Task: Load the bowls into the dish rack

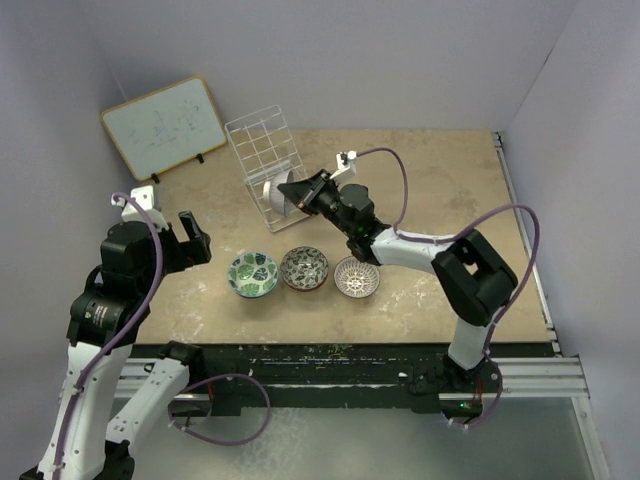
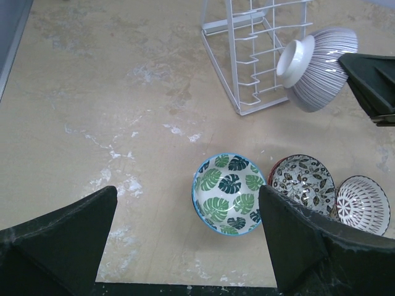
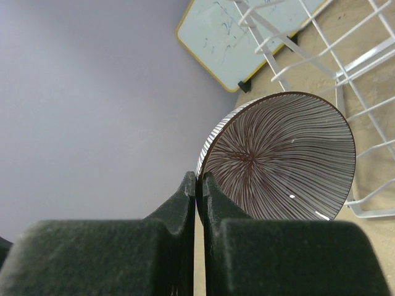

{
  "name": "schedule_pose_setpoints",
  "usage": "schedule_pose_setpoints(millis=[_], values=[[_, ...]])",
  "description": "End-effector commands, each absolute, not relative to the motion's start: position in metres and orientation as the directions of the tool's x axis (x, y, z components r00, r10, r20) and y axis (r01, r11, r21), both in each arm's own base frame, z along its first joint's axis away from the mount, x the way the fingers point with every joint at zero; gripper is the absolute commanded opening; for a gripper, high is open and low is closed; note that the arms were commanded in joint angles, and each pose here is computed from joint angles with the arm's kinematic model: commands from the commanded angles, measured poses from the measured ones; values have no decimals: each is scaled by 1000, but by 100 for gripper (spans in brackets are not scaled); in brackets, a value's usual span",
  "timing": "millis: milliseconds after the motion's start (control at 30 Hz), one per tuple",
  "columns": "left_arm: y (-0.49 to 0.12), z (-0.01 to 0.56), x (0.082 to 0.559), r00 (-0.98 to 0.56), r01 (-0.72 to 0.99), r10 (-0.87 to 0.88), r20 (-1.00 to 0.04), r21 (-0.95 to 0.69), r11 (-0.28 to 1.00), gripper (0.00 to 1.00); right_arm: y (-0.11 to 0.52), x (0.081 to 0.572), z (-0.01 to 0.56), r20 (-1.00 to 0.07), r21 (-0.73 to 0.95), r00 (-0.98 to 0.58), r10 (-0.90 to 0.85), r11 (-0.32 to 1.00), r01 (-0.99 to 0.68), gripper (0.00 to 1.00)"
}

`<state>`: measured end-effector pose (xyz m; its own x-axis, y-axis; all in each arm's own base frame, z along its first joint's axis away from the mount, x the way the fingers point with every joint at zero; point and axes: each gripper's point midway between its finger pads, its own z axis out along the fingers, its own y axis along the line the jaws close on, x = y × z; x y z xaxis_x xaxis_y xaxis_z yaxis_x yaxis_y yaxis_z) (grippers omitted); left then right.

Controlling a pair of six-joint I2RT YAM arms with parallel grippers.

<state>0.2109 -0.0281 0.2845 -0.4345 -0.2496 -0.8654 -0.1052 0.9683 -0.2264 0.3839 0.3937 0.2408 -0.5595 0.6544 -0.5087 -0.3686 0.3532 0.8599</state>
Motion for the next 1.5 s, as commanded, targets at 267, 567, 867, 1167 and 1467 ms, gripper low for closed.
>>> schedule_pose_setpoints(millis=[267, 567, 867, 1167, 1467], values=[[-18, 307, 202, -369, -109, -228, -901, -201, 973, 99, 400, 414, 268, -373, 899, -587, 718, 122, -421, 0], [-18, 301, 209, -386, -117, -223, -895, -193, 974, 99, 393, 429, 232, -312, 940, -618, 722, 137, -313, 0], [-18, 300, 212, -386, -118, -218, -897, -186, 975, 99, 365, 459, 213, -338, 939, -576, 744, 222, -263, 0], [-18, 299, 214, -381, -118, -219, -898, -188, 975, 99, 351, 505, 203, -489, 872, -529, 693, 386, -301, 0], [-19, 299, 216, -378, -113, -212, -901, -183, 977, 99, 339, 531, 217, -577, 814, -508, 640, 398, -423, 0]])
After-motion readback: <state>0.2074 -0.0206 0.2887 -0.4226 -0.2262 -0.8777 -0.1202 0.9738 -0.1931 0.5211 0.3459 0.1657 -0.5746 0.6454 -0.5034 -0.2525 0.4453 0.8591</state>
